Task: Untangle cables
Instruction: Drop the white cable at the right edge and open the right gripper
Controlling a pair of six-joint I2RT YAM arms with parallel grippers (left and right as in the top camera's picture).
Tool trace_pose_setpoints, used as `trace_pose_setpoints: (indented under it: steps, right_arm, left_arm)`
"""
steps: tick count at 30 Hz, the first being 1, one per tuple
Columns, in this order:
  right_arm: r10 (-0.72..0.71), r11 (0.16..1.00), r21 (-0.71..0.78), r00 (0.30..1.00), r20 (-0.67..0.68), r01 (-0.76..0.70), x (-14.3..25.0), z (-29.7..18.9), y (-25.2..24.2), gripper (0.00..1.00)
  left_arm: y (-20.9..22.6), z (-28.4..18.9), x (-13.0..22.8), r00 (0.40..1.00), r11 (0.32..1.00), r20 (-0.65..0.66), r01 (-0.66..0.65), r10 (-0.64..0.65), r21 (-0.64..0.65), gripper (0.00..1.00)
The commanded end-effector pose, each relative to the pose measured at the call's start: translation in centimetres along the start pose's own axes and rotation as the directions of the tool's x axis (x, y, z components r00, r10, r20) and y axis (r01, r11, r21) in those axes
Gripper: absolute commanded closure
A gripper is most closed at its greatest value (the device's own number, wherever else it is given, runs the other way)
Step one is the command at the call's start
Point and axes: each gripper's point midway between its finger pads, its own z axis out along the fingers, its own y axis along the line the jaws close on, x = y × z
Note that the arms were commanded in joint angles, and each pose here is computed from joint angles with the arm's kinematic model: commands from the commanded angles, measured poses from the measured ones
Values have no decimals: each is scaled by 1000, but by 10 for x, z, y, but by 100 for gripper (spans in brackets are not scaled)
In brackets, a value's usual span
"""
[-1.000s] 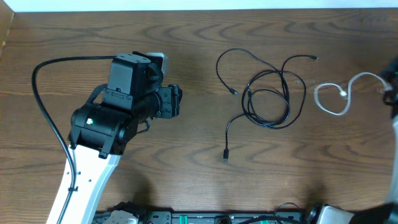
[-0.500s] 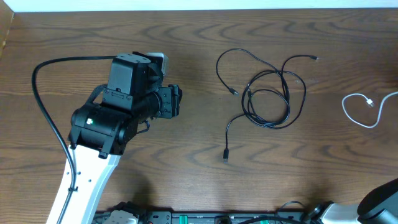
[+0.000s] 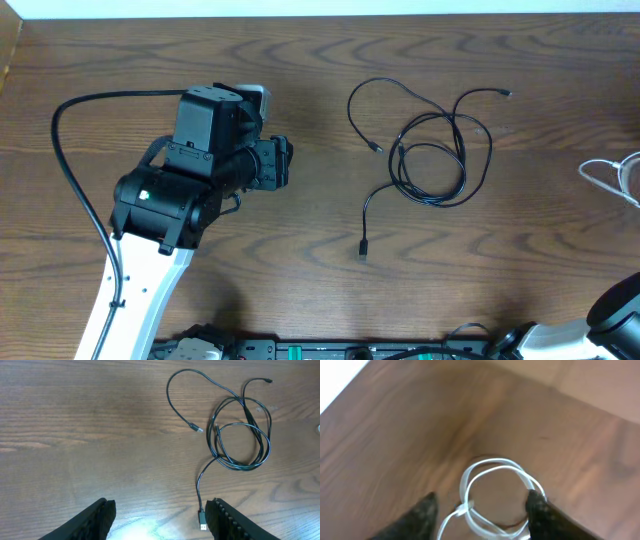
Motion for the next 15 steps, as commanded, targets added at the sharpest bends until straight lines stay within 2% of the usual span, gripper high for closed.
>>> trace_pose_setpoints:
  steps: [1, 3, 5, 9, 11, 15]
  right_arm:
    - [-101, 986, -138, 994, -46, 93, 16, -6, 44, 42]
    - [-142, 973, -196, 987, -79, 124, 28, -9, 60, 45]
    - [-194, 952, -262, 973, -121, 157, 45, -14, 77, 53]
    - [-280, 922, -322, 944, -175, 214, 71, -18, 95, 86]
    - [-317, 912, -331, 929, -191, 243, 81, -14, 99, 96]
    - [-327, 915, -325, 911, -252, 239, 101, 2, 97, 99]
  left_arm:
    - [3, 0, 0, 1000, 1000, 0, 6, -6, -13, 37]
    - [3, 0, 0, 1000, 1000, 0, 6, -6, -13, 37]
    - [3, 0, 0, 1000, 1000, 0, 6, -6, -13, 37]
    - [3, 0, 0, 1000, 1000, 0, 6, -6, -13, 37]
    - [3, 0, 0, 1000, 1000, 0, 6, -6, -13, 37]
    - [3, 0, 0, 1000, 1000, 0, 6, -6, -13, 37]
